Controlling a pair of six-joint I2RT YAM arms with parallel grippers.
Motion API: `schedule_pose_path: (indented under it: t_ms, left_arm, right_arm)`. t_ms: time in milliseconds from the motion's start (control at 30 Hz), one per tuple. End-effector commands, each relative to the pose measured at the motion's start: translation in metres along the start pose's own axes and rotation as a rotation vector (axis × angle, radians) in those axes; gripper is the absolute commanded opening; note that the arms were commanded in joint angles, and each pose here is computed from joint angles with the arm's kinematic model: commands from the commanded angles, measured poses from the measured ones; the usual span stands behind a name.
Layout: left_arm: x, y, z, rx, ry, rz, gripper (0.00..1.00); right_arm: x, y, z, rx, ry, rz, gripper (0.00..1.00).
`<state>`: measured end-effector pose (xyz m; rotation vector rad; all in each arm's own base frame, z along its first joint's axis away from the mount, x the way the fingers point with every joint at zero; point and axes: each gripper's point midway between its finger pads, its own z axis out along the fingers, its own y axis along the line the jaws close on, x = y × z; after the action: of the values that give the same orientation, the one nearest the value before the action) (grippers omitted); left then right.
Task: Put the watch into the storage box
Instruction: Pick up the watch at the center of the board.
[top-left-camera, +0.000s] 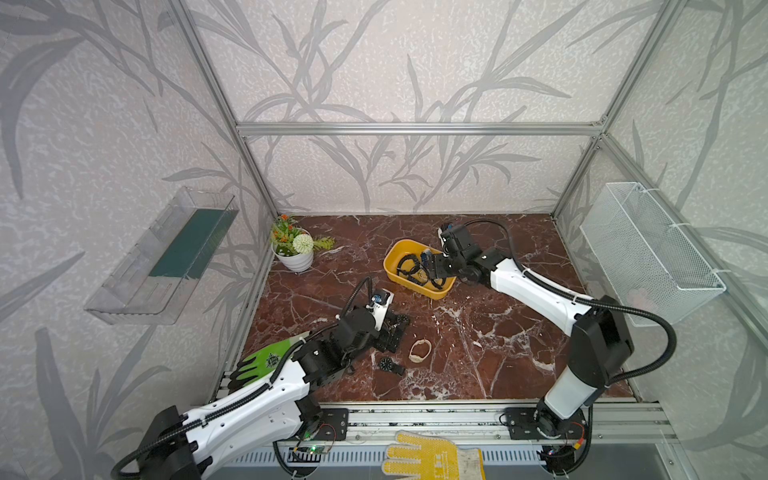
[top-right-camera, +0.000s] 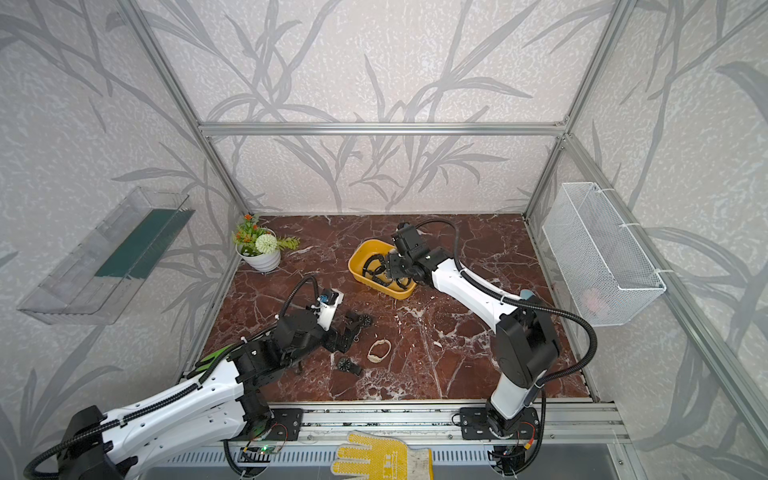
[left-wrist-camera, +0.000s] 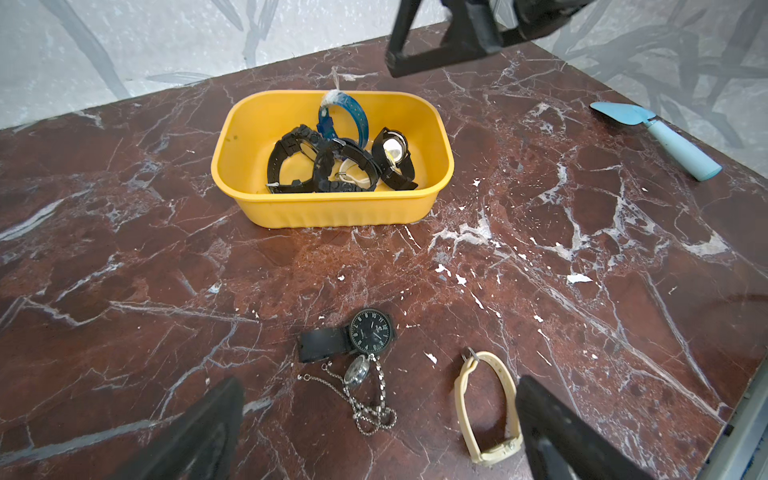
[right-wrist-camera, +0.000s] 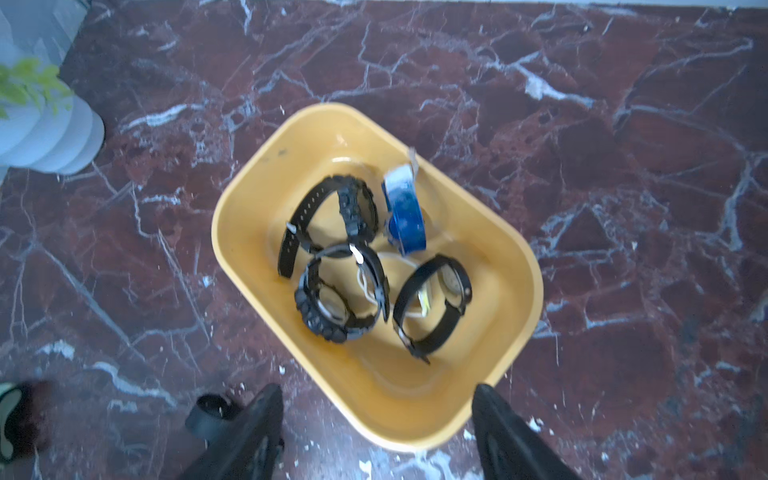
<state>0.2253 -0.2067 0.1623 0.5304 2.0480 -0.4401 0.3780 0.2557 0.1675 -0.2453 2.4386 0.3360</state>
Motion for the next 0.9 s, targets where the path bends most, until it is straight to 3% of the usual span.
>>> schedule_pose_path:
  t_ms: [0, 233, 367, 467, 867]
  left_arm:
    - [0.024, -0.003, -0.004, 0.032, 0.072, -0.047, 0.99]
    - [0.043, -0.013, -0.013, 0.121, 0.092, -0.130, 0.99]
    - [0.047, -0.016, -0.014, 0.147, 0.090, -0.146, 0.99]
    - [0.048, -0.021, -0.012, 0.168, 0.103, -0.145, 0.99]
    - [0.055, -0.025, -0.006, 0.175, 0.160, -0.137, 0.99]
  right_arm:
    - [0.037, 0.005, -0.014, -0.034, 0.056, -0.035, 0.72]
    - [0.128, 0.023, -0.029, -0.102, 0.172, -0.076, 0.69]
    - [0.168, 0.045, -0.025, -0.133, 0.232, -0.109, 0.58]
    - [0.185, 0.058, -0.019, -0.171, 0.263, -0.104, 0.50]
    - [0.210, 0.068, 0.007, -0.112, 0.315, -0.155, 0.39]
